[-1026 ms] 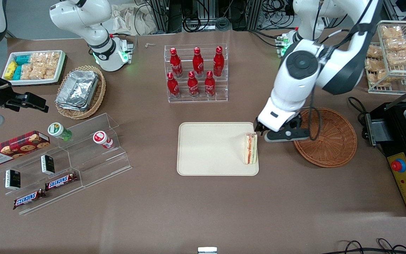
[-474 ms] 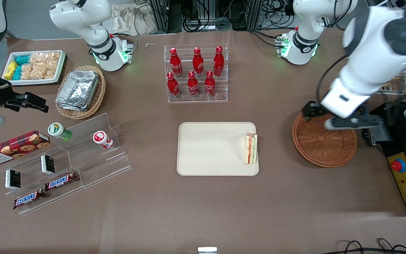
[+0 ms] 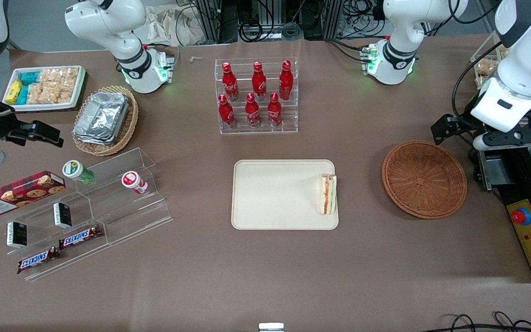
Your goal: Place sandwich from basket to tray
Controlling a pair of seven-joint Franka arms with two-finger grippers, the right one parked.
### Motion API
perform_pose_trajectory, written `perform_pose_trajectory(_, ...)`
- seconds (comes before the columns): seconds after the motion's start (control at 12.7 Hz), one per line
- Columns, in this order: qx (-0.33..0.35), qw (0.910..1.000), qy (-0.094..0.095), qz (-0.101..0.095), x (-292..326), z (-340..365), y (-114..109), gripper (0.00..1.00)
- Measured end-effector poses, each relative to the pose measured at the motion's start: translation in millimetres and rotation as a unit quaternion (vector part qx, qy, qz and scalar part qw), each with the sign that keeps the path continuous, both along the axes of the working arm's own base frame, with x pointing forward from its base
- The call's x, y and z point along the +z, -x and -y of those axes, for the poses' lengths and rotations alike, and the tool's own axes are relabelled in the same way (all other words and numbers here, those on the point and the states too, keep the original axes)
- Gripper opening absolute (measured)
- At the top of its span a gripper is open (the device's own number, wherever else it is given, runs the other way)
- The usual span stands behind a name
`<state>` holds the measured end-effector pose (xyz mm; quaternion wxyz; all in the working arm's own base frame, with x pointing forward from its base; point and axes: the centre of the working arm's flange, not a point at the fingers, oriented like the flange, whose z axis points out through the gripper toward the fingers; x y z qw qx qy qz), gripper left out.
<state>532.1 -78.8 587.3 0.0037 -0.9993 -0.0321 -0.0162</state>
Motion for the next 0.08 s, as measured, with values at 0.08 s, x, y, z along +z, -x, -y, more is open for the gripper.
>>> perform_pose_trajectory(0.08,-0.002,1.0000,0.000,-0.002,-0.3,0.2,0.5,1.00)
